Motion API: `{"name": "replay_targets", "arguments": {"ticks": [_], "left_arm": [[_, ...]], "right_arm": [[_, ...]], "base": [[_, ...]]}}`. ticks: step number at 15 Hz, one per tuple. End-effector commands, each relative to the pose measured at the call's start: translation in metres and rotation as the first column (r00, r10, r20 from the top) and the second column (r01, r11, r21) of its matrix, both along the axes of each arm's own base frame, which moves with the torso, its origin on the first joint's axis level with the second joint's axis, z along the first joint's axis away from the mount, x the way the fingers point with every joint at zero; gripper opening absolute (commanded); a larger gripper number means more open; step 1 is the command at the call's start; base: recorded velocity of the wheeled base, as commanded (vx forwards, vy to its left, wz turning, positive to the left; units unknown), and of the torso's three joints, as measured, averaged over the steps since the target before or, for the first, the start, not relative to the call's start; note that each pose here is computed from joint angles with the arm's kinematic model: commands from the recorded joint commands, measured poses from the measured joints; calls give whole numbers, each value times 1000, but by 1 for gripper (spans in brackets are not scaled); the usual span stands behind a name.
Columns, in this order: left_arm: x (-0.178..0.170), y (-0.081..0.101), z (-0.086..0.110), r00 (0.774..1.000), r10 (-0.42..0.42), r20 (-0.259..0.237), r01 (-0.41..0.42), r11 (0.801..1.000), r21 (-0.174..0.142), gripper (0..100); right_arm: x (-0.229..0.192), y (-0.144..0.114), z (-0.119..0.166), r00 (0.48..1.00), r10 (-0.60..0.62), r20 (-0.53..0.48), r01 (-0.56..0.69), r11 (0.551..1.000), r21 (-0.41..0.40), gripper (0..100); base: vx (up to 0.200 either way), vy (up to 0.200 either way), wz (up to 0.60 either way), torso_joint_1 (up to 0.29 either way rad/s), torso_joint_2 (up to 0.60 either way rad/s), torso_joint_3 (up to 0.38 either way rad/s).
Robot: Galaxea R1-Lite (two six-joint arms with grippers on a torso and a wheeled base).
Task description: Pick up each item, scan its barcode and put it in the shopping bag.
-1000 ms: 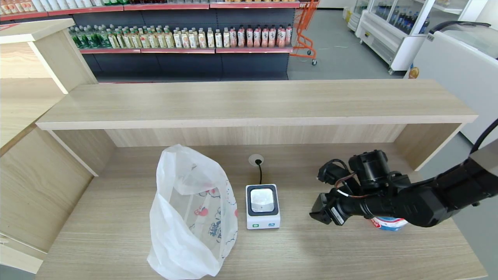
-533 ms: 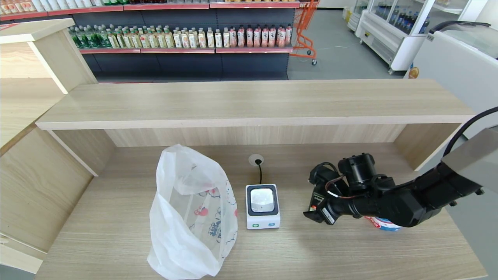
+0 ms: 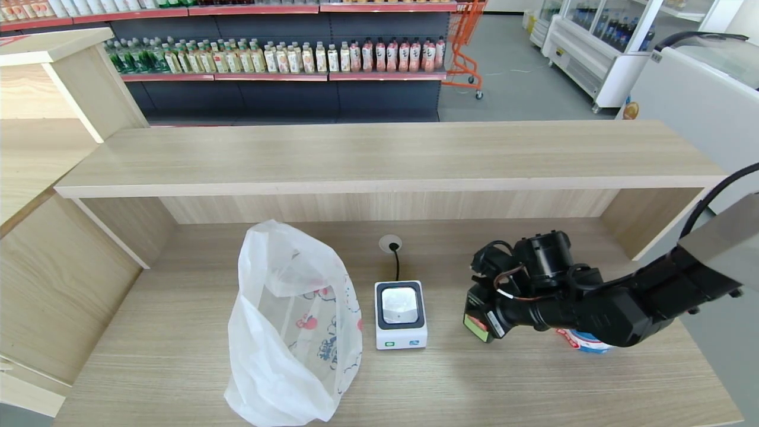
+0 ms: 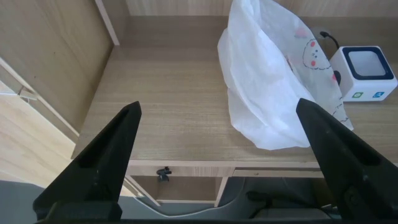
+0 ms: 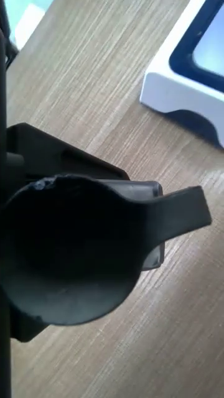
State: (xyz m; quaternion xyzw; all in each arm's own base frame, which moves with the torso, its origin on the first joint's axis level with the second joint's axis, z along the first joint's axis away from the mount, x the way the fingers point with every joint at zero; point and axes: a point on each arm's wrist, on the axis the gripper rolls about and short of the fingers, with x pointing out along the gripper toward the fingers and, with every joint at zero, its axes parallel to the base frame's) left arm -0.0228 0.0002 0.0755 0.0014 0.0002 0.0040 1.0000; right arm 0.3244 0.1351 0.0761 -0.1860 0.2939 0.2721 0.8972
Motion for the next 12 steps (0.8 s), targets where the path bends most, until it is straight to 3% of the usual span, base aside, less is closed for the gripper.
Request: {"name": "replay_targets", "arguments": {"ticks": [1,2,4,5,7,9,10,12], "left_arm": [[0,0,0,1000,0,0,0,1000,0,100],[0,0,0,1000,0,0,0,1000,0,100],[0,0,0,1000,1,0,-1,1000,0,100],[0,0,0,1000,1,0,-1,1000,0,100],[0,0,0,1000,1,0,-1,1000,0,100],[0,0,0,1000,1,0,-1,1000,0,100],[0,0,0,1000,1,0,-1,1000,0,100],[0,0,0,1000,0,0,0,1000,0,100]], "right_arm": [[-26,-15,45,994,-99,46,91,984,151,0],[-53,-40,70,980,-186,73,164,958,235,0],[-92,-68,82,962,-197,190,159,967,197,0],[-118,-84,84,932,-129,339,116,992,57,0],[-129,-92,92,859,36,510,59,984,-169,0],[-128,-89,100,711,312,630,-90,929,-358,0],[-129,-86,101,565,514,645,-225,848,-479,0],[-130,-79,92,164,818,552,-345,571,-745,0]], "base": [[0,0,0,0,0,0],[0,0,0,0,0,0],[0,0,0,0,0,0],[0,0,0,0,0,0],[0,0,0,0,0,0],[0,0,0,0,0,0],[0,0,0,0,0,0],[0,0,0,0,0,0]]}}
